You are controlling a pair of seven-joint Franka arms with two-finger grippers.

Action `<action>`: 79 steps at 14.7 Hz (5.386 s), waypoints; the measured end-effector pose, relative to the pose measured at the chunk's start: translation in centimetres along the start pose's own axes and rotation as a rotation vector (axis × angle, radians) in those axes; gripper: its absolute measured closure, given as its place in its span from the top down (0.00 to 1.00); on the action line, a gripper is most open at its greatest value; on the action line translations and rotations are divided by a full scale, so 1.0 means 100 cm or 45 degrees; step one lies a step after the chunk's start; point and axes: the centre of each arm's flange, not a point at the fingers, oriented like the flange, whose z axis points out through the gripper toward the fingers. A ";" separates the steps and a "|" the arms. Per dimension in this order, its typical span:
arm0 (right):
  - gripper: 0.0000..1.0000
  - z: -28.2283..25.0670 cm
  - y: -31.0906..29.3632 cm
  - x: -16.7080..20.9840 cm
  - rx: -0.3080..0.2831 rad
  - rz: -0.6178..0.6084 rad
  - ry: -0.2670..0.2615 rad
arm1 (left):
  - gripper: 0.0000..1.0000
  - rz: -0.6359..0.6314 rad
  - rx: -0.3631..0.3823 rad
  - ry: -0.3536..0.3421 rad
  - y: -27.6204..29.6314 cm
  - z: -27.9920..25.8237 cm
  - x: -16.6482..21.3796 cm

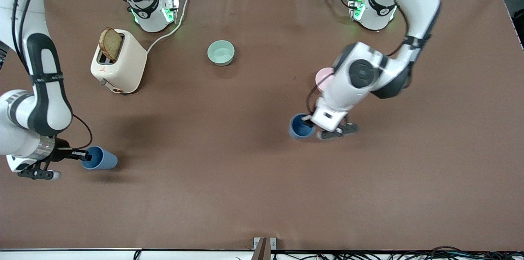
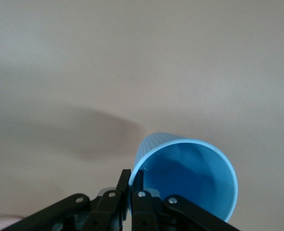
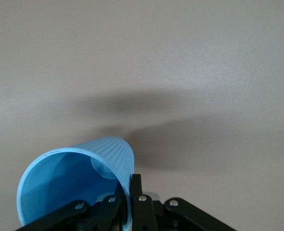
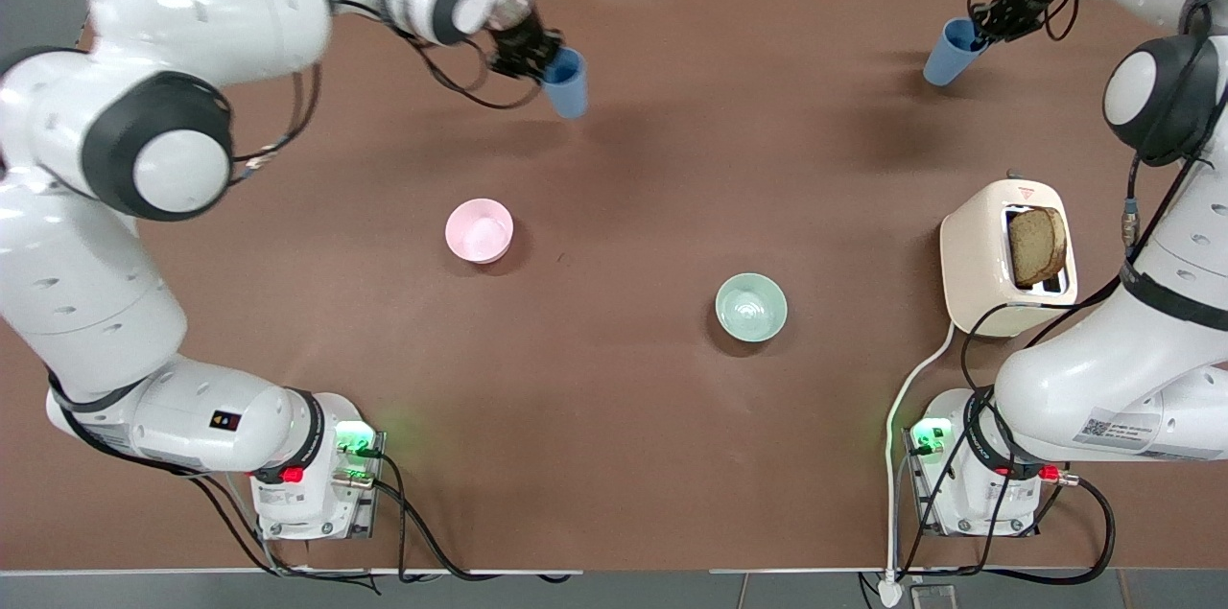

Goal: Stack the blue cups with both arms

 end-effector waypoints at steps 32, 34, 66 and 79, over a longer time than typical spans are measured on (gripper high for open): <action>0.05 -0.157 -0.483 -0.204 0.030 0.330 0.066 | 1.00 0.363 0.304 0.110 -0.226 -0.379 0.077; 0.05 -0.120 -0.503 -0.200 0.012 0.381 0.039 | 1.00 0.396 0.308 0.105 -0.228 -0.380 0.070; 0.24 0.063 -0.611 -0.241 -0.013 0.301 0.041 | 1.00 0.371 0.242 0.010 -0.247 -0.376 0.067; 1.00 -0.141 -0.488 -0.161 -0.191 0.318 0.240 | 1.00 0.374 0.241 0.013 -0.246 -0.377 0.067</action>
